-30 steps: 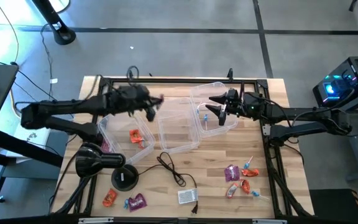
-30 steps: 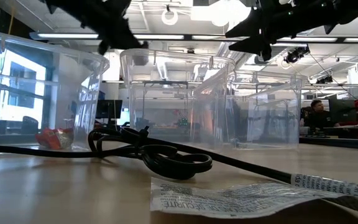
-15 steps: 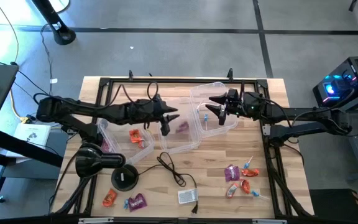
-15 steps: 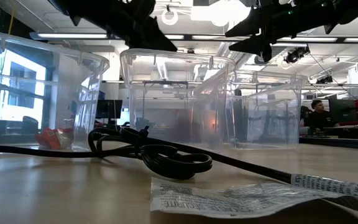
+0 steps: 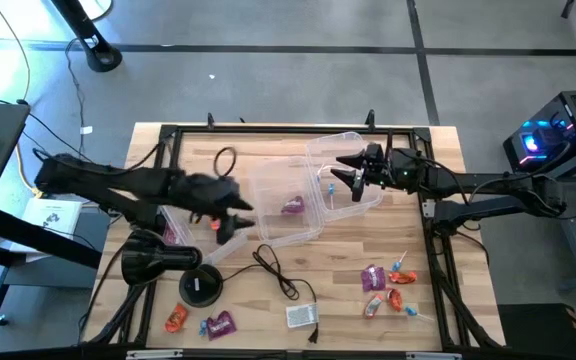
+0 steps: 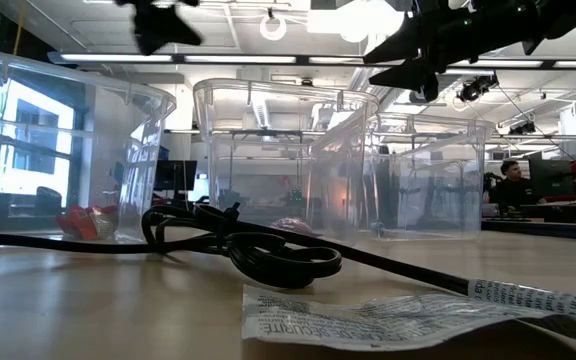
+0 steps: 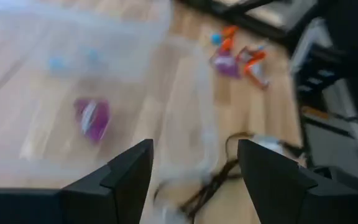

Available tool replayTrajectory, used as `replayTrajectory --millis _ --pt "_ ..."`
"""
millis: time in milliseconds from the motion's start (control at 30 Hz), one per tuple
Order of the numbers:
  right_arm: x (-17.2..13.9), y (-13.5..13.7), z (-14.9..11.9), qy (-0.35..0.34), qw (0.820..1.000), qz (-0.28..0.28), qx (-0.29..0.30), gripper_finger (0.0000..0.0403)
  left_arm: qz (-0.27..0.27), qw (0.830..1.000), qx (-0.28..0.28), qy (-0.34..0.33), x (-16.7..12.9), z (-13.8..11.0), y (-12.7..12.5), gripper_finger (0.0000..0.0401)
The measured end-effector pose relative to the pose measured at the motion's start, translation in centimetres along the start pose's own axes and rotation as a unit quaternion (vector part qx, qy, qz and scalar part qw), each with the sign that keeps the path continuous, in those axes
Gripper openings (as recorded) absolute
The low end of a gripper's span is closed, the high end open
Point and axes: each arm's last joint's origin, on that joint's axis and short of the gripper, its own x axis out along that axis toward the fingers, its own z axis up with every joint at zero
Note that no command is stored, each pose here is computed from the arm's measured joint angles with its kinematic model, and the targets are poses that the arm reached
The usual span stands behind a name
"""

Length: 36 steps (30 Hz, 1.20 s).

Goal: Sort candy
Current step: Put the violet candy into the center transparent bin

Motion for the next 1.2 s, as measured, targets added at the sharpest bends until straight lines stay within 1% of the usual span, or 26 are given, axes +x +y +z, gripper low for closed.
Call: replayTrajectory --millis 33,100,167,233,267,333,433,467,533,600,633,733,933,1000,1033,1200 --pt "0.0 0.0 0.0 0.001 1.000 0.000 0.000 0.0222 0.025 1.000 -0.009 0.007 -0.4 -0.5 -0.2 0.0226" --pt "0.0 0.0 0.0 0.002 1.000 -0.001 0.000 0.0222 0.096 0.995 -0.026 0.019 -1.0 -1.7 -0.2 0.0221" --pt "0.0 0.0 0.0 0.002 1.000 0.000 0.000 0.0222 0.170 0.984 -0.037 0.028 -1.4 -2.7 0.0 0.0211" --pt "0.0 0.0 0.0 0.002 1.000 0.000 0.003 0.0222 0.229 0.972 -0.045 0.040 -1.4 -3.6 0.4 0.0195" --pt "0.0 0.0 0.0 0.002 1.000 -0.001 0.006 0.0222 0.253 0.965 -0.047 0.049 -1.4 -3.9 0.6 0.0182" --pt "0.0 0.0 0.0 0.002 1.000 -0.001 0.011 0.0222 0.295 0.951 -0.047 0.074 -1.2 -4.6 1.0 0.0141" --pt "0.0 0.0 0.0 0.002 1.000 -0.001 0.011 0.0222 0.352 0.929 -0.035 0.106 -0.8 -5.2 1.7 0.0045" --pt "0.0 0.0 0.0 0.002 1.000 -0.001 0.011 0.0222 0.367 0.922 -0.029 0.121 -0.6 -5.4 2.0 0.0023" --pt "0.0 0.0 0.0 0.001 1.000 -0.002 0.011 0.0222 0.396 0.907 -0.031 0.144 -0.2 -5.6 2.5 0.0014" --pt "0.0 0.0 0.0 0.001 1.000 -0.003 0.011 0.0222 0.426 0.887 -0.034 0.172 0.2 -5.9 3.2 0.0006" --pt "0.0 0.0 0.0 0.001 1.000 -0.003 0.011 0.0222 0.437 0.880 -0.033 0.184 0.5 -6.0 3.5 0.0003" --pt "0.0 0.0 0.0 0.001 1.000 -0.003 0.009 0.0222 0.455 0.866 -0.027 0.207 1.5 -6.4 4.6 0.0002" --pt "0.0 0.0 -0.1 0.004 1.000 -0.004 0.007 0.0222 0.472 0.850 -0.015 0.233 3.1 -6.8 6.9 0.0001" --pt "0.0 -0.1 -0.1 0.006 1.000 -0.005 0.007 0.0222 0.472 0.851 -0.008 0.230 3.5 -6.5 7.7 0.0000" --pt "0.0 -0.1 -0.1 0.006 1.000 -0.005 0.007 0.0222 0.468 0.854 -0.002 0.226 3.8 -6.3 8.1 0.0000" --pt "0.5 -0.1 -0.5 0.018 1.000 -0.008 0.005 0.0222 0.438 0.880 0.032 0.180 5.1 -4.3 10.0 0.0000"
